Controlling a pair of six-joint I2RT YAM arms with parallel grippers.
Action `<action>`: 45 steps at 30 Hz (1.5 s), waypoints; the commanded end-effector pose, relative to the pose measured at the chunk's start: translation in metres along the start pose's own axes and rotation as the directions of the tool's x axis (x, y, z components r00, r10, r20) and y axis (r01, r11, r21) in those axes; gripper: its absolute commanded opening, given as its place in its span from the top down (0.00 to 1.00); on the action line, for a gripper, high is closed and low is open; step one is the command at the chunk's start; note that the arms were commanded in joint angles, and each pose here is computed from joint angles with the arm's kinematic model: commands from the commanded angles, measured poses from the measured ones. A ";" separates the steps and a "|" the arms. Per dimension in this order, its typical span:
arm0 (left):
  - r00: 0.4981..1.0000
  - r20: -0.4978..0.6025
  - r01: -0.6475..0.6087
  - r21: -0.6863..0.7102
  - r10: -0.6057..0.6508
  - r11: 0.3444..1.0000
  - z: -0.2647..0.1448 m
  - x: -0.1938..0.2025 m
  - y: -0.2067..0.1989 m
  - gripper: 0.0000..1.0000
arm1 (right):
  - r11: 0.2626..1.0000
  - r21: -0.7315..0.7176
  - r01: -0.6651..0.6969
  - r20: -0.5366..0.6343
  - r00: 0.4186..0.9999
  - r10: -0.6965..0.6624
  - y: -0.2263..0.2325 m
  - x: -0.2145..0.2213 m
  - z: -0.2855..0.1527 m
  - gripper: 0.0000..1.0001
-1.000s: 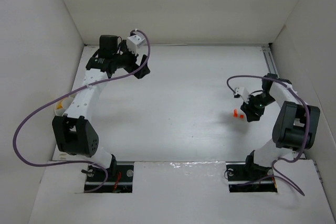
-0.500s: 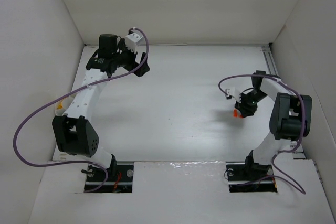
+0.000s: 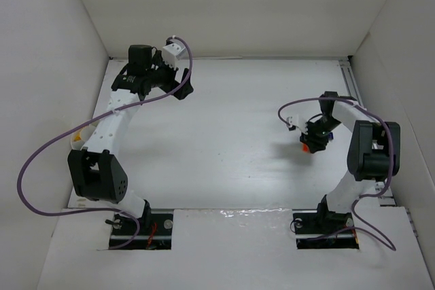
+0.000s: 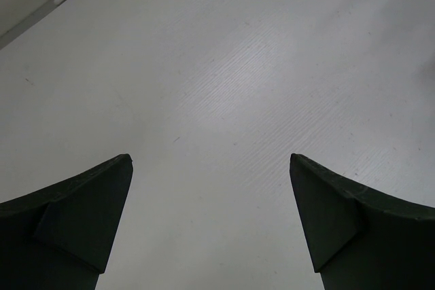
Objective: Sort the legos into containers by color
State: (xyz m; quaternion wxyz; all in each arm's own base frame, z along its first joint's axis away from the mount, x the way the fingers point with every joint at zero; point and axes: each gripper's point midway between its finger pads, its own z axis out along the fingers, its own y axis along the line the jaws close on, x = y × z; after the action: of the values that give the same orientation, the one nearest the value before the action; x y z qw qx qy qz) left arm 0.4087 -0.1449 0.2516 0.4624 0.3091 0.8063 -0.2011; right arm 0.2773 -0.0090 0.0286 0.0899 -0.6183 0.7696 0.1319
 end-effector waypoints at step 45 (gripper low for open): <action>0.965 0.137 0.223 0.015 -0.223 0.975 -0.015 -0.027 0.020 0.00 | 0.970 -0.010 -0.245 0.263 0.935 0.239 -0.016 -0.114 -0.029 0.93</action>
State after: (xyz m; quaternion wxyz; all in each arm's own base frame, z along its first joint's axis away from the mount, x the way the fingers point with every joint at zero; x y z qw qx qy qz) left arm 0.4259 -0.1303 0.2437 0.4587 0.2395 0.8272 -0.2191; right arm 0.2890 0.0261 0.0430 0.0986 -0.5428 0.8234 0.1327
